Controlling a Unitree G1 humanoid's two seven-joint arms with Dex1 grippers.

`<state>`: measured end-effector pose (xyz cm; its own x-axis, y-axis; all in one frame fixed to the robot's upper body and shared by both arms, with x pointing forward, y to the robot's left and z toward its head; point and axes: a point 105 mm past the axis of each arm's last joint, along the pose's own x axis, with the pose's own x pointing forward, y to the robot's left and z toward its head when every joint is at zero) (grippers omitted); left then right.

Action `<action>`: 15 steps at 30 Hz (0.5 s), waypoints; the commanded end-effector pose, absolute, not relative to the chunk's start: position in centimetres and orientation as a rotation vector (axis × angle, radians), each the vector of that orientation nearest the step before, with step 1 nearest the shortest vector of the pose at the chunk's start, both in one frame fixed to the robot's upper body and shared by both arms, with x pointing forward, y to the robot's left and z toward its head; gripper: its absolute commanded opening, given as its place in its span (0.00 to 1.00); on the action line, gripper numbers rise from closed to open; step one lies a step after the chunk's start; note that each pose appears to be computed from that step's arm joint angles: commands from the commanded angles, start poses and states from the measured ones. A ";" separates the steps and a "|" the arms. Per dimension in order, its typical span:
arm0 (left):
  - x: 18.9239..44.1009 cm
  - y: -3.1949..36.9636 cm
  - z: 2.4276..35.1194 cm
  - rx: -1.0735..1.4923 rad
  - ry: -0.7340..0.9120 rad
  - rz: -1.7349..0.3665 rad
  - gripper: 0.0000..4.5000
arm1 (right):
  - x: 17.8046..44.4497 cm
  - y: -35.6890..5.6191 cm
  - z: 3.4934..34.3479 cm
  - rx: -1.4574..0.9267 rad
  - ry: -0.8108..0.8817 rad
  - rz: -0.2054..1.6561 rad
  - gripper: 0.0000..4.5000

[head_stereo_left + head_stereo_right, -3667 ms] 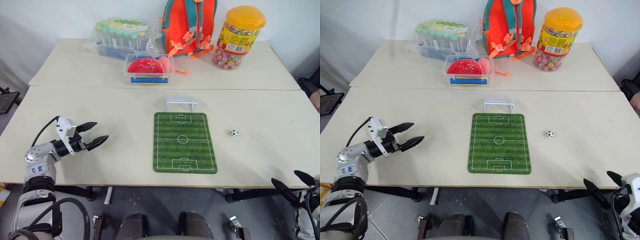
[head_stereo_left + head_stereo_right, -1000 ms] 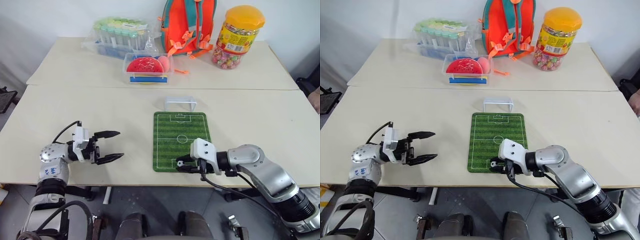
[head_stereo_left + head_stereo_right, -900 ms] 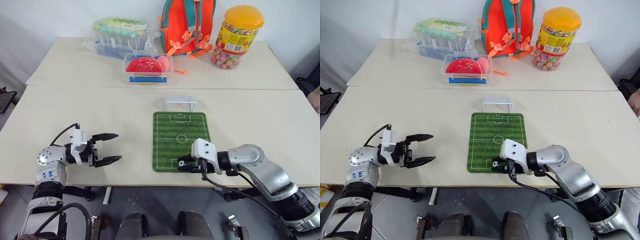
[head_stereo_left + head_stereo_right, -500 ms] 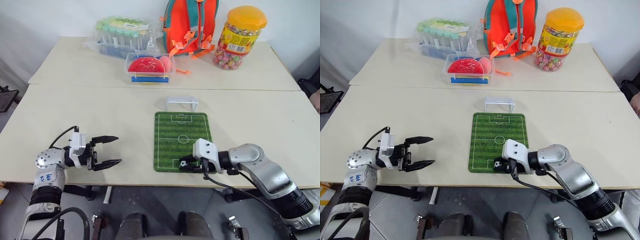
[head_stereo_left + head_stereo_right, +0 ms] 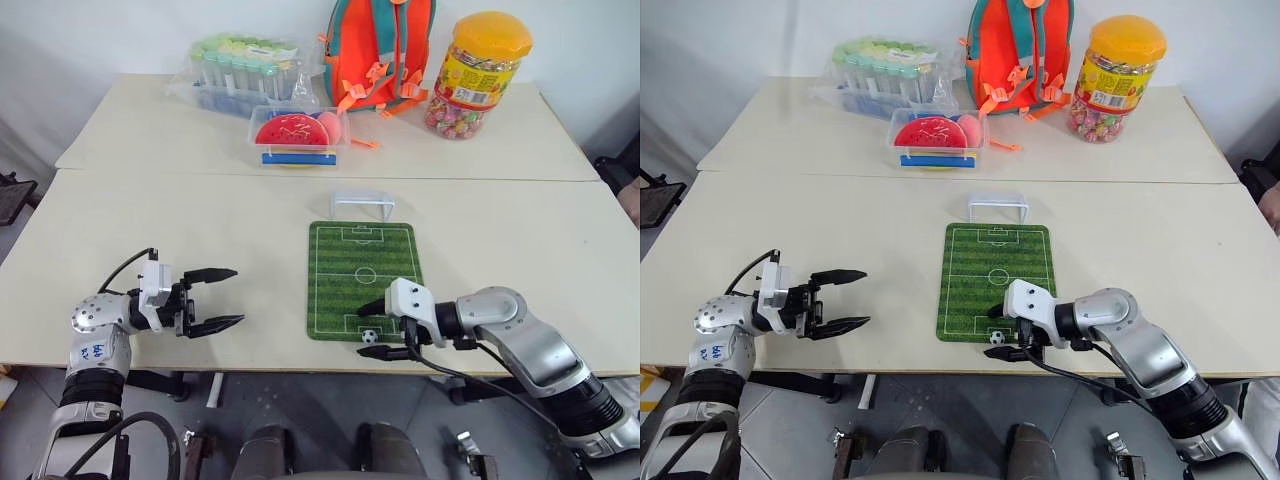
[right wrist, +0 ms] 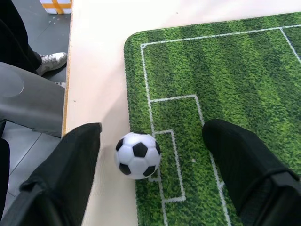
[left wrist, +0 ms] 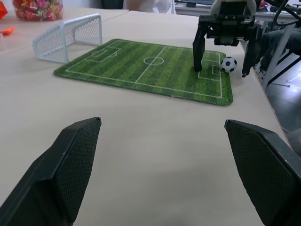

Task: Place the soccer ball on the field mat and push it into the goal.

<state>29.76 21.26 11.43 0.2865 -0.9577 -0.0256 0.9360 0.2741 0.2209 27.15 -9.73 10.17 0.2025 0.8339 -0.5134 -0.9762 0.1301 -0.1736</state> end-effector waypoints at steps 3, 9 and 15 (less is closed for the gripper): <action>29.6 21.0 11.8 0.213 -0.144 -1.303 1.00 | 27.3 -9.6 11.4 -0.556 0.277 1.341 0.83; 29.8 20.8 11.8 0.209 -0.152 -1.307 1.00 | 26.9 -9.4 12.0 -0.573 0.259 1.356 0.83; 29.7 20.9 11.8 0.207 -0.151 -1.316 1.00 | 26.7 -9.3 14.4 -0.641 0.190 1.335 0.83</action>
